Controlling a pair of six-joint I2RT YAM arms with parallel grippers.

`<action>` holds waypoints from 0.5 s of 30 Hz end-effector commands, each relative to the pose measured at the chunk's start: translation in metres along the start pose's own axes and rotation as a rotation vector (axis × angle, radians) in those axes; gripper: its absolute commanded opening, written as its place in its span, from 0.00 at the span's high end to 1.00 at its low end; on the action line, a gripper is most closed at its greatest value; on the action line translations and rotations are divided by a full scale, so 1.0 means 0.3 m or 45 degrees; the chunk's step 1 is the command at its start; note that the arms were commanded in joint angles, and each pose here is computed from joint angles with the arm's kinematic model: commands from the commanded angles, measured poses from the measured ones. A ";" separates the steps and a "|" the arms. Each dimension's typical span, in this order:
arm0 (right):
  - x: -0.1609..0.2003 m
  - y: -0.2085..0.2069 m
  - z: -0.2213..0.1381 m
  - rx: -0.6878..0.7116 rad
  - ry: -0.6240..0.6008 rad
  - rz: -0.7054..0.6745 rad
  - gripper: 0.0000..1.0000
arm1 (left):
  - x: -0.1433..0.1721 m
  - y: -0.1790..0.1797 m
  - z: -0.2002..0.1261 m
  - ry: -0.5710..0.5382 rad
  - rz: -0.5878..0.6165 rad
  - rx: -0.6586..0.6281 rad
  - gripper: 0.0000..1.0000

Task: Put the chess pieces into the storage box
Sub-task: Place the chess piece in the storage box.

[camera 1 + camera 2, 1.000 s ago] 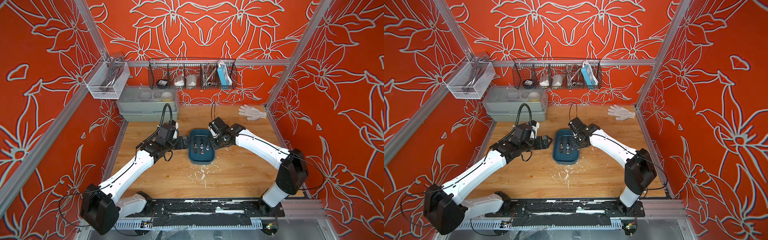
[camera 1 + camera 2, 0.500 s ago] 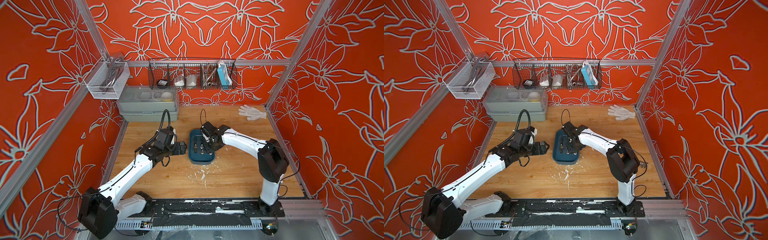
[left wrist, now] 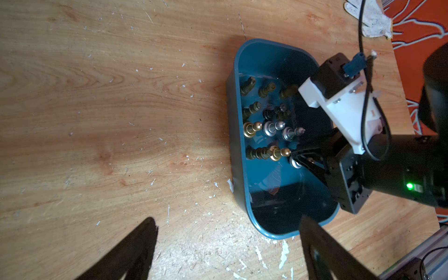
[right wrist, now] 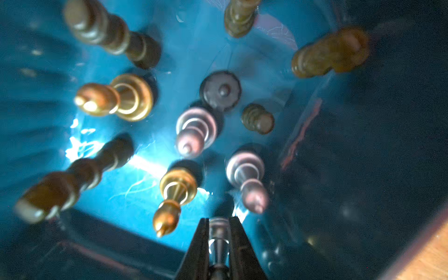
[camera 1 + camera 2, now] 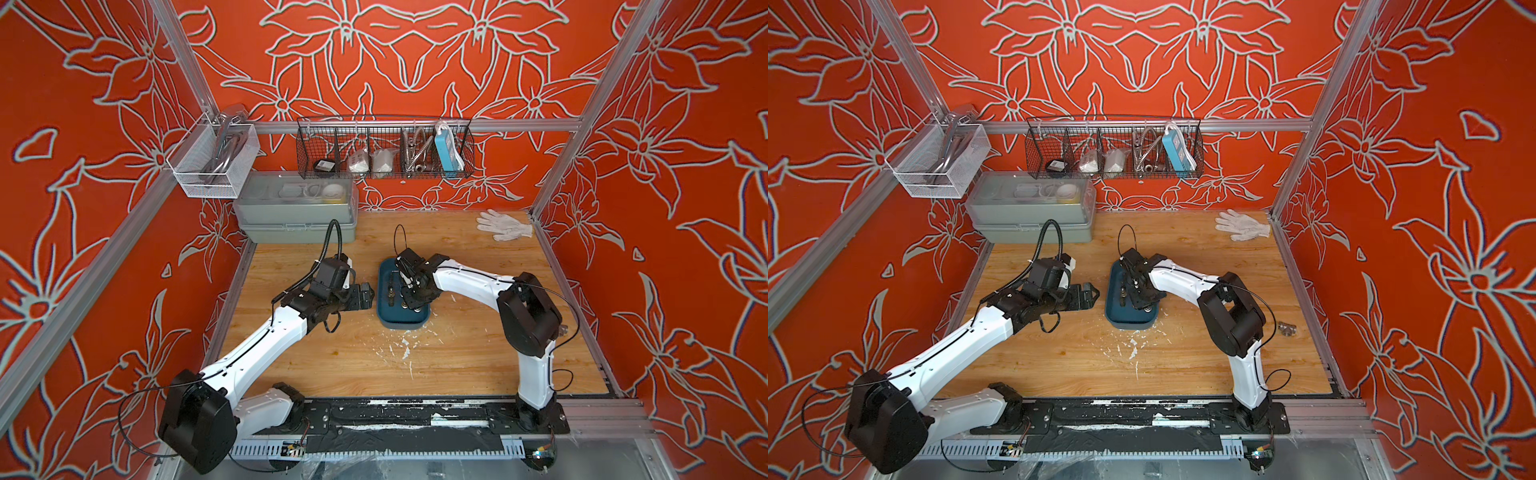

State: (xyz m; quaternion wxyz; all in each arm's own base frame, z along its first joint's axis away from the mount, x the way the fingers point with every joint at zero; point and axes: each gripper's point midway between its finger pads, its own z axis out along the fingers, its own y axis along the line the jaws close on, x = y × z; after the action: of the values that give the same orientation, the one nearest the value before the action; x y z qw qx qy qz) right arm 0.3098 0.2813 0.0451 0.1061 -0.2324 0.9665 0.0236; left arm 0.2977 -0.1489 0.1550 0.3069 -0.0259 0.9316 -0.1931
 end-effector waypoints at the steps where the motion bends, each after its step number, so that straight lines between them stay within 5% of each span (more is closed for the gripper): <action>1: -0.033 0.002 0.008 0.040 -0.029 -0.015 0.85 | -0.010 0.007 0.004 -0.014 0.004 -0.011 0.09; 15: -0.047 0.000 0.000 0.055 -0.069 -0.008 0.73 | -0.021 0.011 0.004 -0.038 0.000 -0.020 0.09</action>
State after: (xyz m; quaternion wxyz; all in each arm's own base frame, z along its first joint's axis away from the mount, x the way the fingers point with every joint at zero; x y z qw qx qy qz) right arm 0.3178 0.2841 0.0400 0.1215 -0.2301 0.9654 0.0144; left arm 0.3010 -0.1485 0.1567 0.3144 -0.0274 0.9294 -0.1915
